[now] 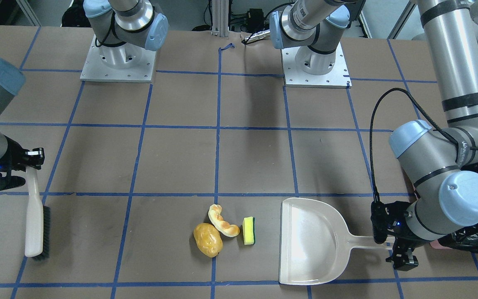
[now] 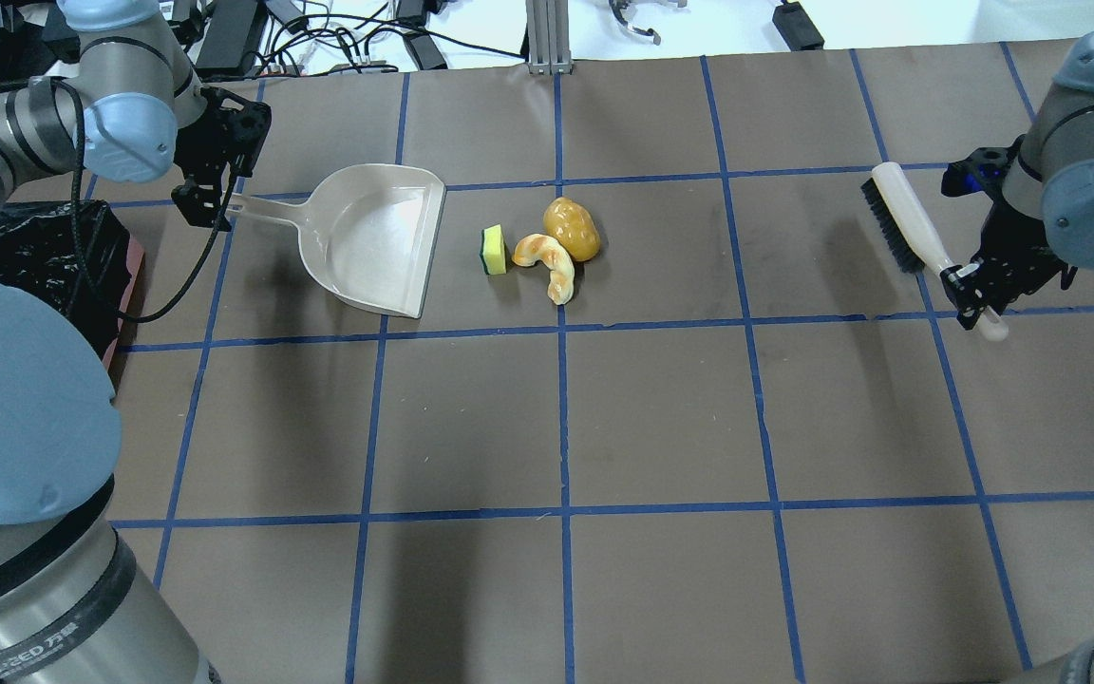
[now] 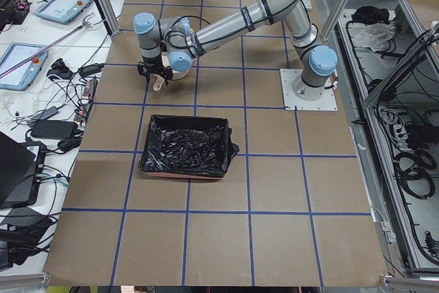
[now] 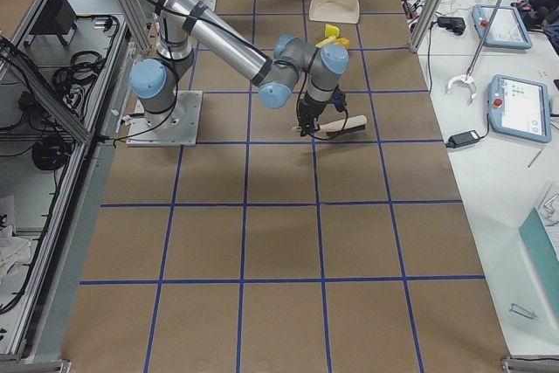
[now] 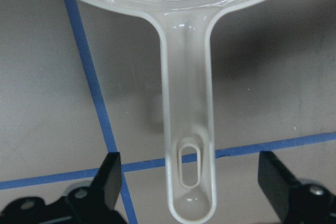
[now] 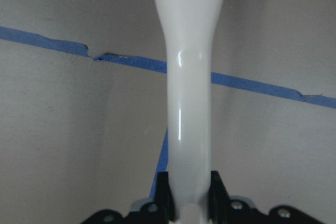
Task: Sweep and dump trash into bin
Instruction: 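Lift the white brush with the right gripper and carry it toward the toys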
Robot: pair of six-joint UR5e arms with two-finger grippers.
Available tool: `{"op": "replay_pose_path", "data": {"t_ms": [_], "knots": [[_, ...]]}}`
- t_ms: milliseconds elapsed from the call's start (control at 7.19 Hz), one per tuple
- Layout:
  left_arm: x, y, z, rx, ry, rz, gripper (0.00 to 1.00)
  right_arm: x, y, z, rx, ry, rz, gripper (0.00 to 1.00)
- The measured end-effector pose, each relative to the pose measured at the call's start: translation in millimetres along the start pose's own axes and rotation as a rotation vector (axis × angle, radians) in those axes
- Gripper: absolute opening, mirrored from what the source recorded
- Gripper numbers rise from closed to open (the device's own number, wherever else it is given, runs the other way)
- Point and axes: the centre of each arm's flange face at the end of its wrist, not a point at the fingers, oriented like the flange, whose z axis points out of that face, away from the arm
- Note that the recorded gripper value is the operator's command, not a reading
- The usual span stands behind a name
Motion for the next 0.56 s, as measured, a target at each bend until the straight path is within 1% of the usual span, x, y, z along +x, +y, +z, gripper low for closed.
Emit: {"op": "replay_pose_path", "data": {"t_ms": [139, 278, 417, 556], "knots": [[-0.3, 0.2, 2.1, 0.000, 0.004, -0.022, 0.98, -27.0, -3.8, -7.4, -0.004, 0.008, 0.046, 0.04], [-0.5, 0.7, 5.1, -0.001, 0.009, -0.038, 0.93, -59.4, -8.5, -13.7, -0.006, 0.018, 0.084, 0.04], [-0.9, 0.6, 9.3, 0.001, 0.014, -0.048, 0.66, -96.3, -13.6, -18.2, -0.003, 0.030, 0.122, 0.04], [-1.4, 0.5, 13.2, 0.003, 0.018, -0.051, 0.46, -137.7, -18.3, -21.2, 0.005, 0.042, 0.172, 0.04]]}}
